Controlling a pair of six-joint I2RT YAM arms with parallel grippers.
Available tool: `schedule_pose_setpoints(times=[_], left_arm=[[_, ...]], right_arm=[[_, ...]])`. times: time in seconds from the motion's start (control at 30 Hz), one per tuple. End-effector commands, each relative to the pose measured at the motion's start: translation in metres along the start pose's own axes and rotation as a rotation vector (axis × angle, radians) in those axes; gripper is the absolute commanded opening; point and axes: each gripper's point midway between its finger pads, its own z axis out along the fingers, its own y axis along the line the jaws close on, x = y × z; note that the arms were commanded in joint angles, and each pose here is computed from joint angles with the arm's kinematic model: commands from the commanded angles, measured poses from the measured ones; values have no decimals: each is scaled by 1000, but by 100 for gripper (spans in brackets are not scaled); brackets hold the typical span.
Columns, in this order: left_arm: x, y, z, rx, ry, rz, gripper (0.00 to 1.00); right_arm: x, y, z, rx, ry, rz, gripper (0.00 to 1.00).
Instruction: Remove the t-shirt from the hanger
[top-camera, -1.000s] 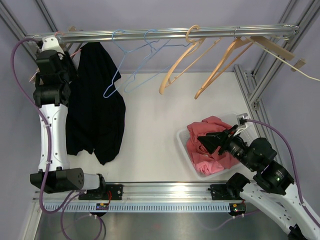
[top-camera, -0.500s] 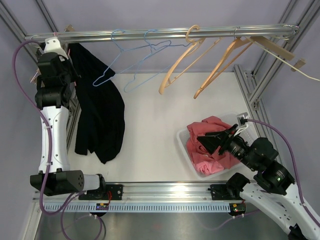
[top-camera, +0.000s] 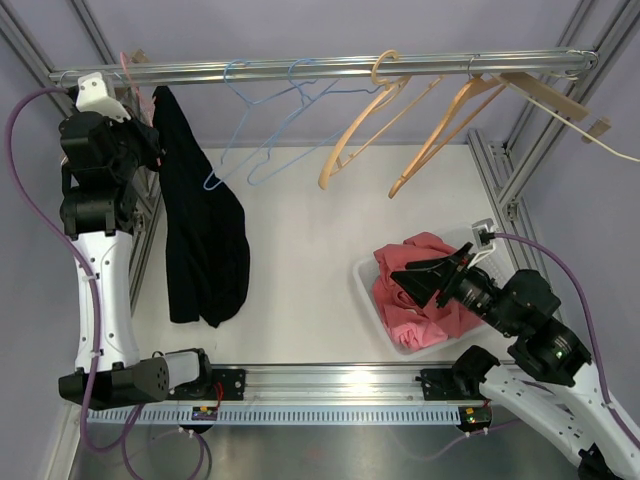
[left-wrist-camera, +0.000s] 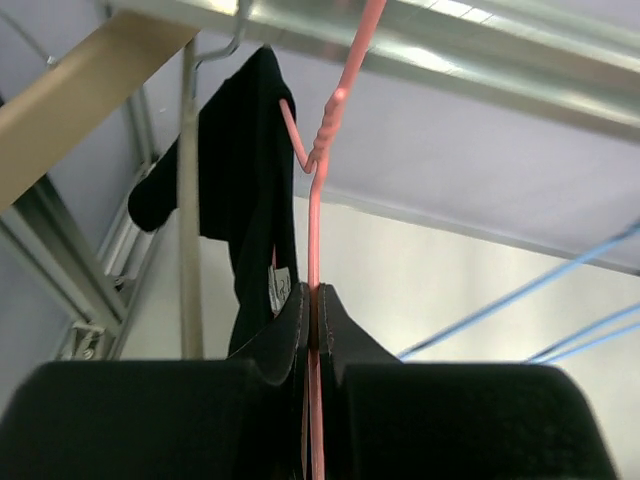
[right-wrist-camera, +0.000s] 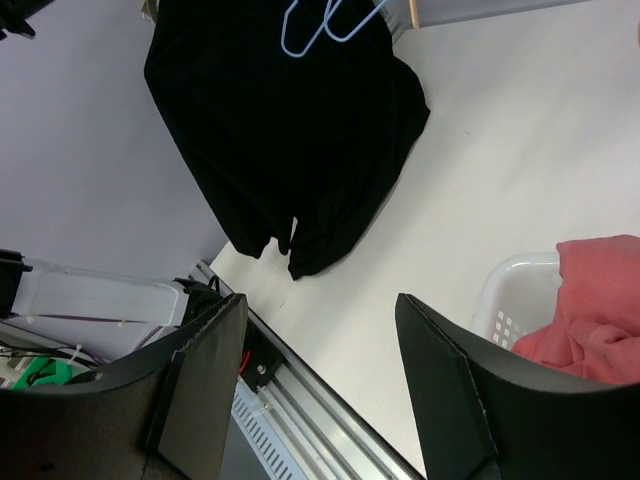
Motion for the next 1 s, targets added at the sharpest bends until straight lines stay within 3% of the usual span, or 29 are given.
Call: schedule_pose_setpoints(times=[0.0,0.2,0.57,0.8,0.97], left_arm=[[-71,-43,-35,172,-197,-30,0],[-67,-59,-62,272,-245,-43,0],[2,-58,-128,330,-224,-128,0],[5,-74,-180,423,-252,-193,0],[-22,-93,-235,504,-326,-200,0]], right_arm=[[-8,26,7,-115,15,-15,70],[1,31,24,-167,57,4,73],[35,64,61,-245,163,-25,77],[72,130,95,-344,225,-94,93],[99,222,110,-476,241,-180,96]])
